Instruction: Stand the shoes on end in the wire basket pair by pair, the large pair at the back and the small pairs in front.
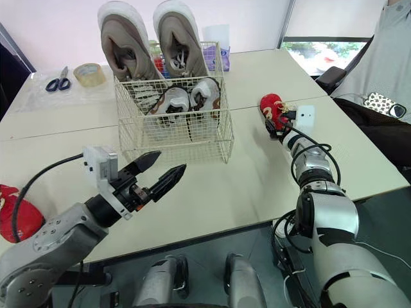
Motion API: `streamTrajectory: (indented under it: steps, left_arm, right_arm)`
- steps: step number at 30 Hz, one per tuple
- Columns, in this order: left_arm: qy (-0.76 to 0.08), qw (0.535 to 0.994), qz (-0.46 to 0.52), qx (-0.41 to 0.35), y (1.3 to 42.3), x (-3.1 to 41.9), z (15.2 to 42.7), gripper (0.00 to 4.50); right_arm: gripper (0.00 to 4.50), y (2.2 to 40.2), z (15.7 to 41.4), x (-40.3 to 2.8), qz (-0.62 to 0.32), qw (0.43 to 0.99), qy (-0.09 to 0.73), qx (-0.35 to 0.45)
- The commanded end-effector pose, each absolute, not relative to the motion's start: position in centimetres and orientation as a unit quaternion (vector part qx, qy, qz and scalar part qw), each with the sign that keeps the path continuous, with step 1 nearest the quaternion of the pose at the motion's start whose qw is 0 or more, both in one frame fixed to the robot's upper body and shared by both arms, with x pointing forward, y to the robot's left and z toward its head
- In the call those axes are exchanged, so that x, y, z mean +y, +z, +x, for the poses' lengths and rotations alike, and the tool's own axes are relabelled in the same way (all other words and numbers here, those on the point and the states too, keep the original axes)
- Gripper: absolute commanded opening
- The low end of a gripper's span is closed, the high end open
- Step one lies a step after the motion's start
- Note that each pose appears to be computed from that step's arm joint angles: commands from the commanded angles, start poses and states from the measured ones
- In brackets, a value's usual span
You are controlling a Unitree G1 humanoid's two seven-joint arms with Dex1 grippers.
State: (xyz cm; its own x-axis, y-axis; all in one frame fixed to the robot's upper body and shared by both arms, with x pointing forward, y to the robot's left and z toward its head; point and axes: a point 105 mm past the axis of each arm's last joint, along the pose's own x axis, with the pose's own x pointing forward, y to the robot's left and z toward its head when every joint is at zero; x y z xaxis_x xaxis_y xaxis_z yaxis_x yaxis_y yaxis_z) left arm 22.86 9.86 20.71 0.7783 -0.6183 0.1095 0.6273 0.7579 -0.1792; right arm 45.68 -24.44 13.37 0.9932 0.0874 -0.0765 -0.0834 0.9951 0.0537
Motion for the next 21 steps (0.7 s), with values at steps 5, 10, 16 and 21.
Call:
streamTrajectory:
  steps: [5,10,16,21]
  left_arm:
    - [-0.336,0.935,-0.095,-0.054,22.7,10.3,22.1,4.5]
    - [-0.334,0.936,-0.091,-0.055,23.0,10.8,22.6,4.5]
    - [-0.321,0.94,-0.087,-0.071,24.1,12.3,23.7,4.5]
    - [-0.334,0.928,-0.122,-0.107,27.0,15.0,24.1,4.5]
  right_arm:
    - [1.64,13.5,46.1,-22.9,0.029,0.998,0.052,0.03]
    - [0.33,13.7,46.1,-23.4,0.03,0.999,0.037,0.022]
    - [0.33,19.7,46.0,-26.3,0.013,0.996,-0.002,-0.087]
    - [0.33,30.8,44.1,-27.4,-0.046,0.964,0.016,-0.262]
